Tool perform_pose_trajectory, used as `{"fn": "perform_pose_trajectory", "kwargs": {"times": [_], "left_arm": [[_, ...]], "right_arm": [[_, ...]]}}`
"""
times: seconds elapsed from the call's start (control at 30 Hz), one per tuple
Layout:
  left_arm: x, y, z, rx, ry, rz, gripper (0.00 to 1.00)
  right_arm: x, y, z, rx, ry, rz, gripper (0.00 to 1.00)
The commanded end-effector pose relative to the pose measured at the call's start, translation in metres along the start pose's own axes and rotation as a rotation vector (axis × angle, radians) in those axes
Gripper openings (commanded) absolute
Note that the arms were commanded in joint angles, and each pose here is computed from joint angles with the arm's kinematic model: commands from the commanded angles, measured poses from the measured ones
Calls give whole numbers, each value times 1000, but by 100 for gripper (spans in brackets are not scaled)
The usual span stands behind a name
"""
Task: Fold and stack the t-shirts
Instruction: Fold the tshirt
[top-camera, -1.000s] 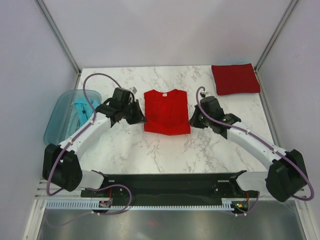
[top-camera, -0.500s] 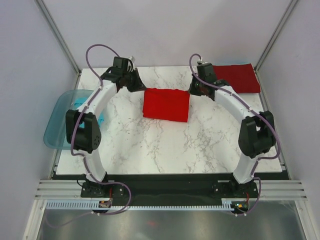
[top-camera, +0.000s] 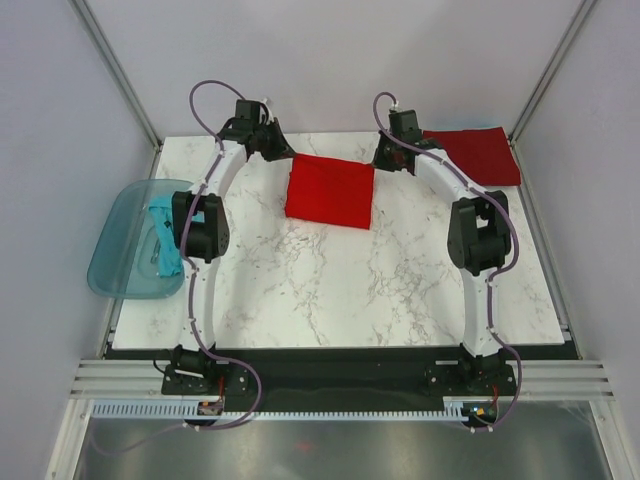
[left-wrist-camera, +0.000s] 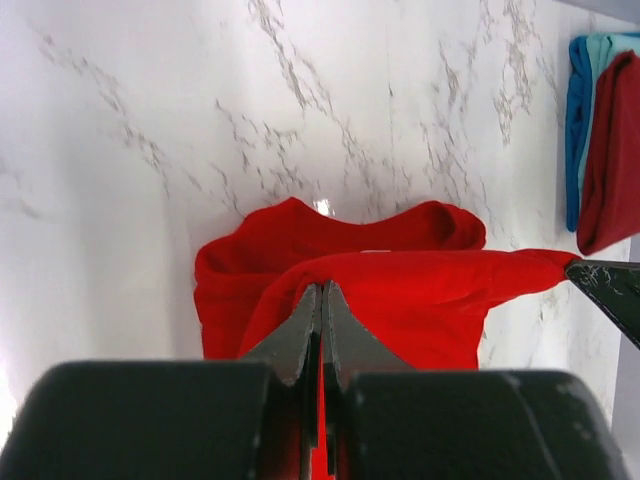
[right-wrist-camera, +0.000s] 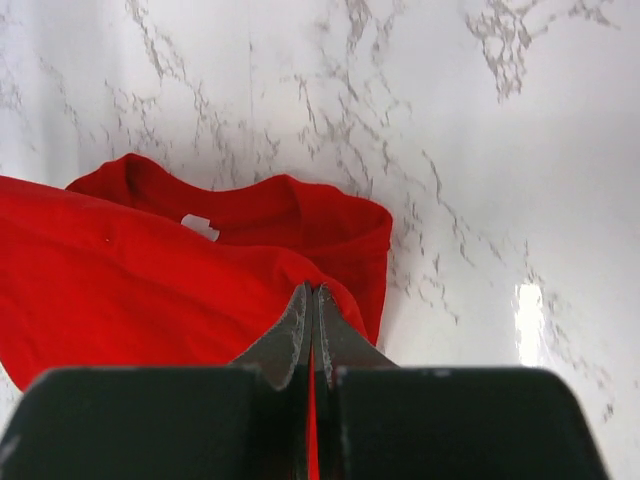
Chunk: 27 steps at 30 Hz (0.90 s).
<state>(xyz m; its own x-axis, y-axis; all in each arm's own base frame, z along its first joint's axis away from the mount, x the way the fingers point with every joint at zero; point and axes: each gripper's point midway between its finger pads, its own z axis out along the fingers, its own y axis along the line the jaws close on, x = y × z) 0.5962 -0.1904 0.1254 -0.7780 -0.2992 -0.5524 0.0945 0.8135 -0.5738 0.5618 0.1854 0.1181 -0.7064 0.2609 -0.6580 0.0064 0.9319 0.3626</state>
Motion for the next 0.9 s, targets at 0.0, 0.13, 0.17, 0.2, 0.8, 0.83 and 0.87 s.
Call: {"fn": "perform_pose_trajectory", "kwargs": {"times": [0.0,0.13,0.17,0.2,0.8,0.83,0.87], "left_arm": [[-36,-12,6,83,-98,53,2],[-35,-4,32,144,-117,75,28],[-33,-2,38,160,-117,79,42],[-34,-2,39,173,-117,81,46],[57,0,-75,95,26,200,43],[57,-6,-78,106,24,206,43],[59,-9,-78,105,25,208,41]], "right_arm": [[-30,3,15,-32,-66,-5,0],[-34,-8,35,-19,-74,25,9],[-36,-12,39,-14,-80,42,18],[-40,-12,41,-24,-95,42,23],[52,7,-42,-309,141,-90,40],[52,11,-44,-326,146,-83,38],[52,13,-43,-337,149,-79,36]]}}
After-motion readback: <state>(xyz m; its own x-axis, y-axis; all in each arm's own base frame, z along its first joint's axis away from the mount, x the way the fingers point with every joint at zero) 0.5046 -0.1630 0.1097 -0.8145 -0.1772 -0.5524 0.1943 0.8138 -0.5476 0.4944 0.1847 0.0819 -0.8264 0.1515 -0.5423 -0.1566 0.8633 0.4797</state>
